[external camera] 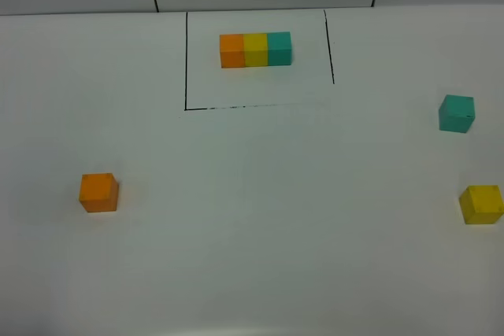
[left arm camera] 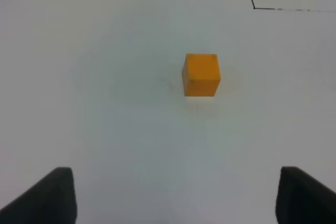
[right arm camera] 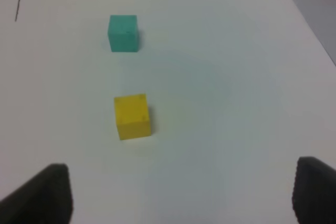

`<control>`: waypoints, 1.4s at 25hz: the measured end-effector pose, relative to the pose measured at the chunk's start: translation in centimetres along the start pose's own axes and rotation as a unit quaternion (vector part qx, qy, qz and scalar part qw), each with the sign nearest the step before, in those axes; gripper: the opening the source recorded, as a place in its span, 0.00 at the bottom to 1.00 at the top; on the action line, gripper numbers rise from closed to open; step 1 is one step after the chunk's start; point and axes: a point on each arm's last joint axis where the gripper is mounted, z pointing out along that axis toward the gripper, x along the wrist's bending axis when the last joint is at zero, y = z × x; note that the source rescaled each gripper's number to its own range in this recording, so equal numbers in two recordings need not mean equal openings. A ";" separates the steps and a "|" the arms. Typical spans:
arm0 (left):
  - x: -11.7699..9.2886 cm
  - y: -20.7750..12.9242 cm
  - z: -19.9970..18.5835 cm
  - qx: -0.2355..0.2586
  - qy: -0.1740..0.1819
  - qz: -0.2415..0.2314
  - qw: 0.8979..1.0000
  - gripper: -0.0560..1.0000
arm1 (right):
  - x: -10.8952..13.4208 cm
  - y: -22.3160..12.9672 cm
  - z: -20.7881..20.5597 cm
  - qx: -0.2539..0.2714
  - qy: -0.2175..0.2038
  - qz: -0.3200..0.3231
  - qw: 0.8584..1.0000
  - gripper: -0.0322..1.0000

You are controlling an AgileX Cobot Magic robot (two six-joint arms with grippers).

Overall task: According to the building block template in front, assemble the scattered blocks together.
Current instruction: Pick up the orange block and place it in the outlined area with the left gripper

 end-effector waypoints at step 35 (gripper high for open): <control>0.0 0.0 0.0 0.000 -0.002 -0.001 1.000 1.00 | 0.0 0.0 0.0 0.000 0.000 0.000 1.000 0.73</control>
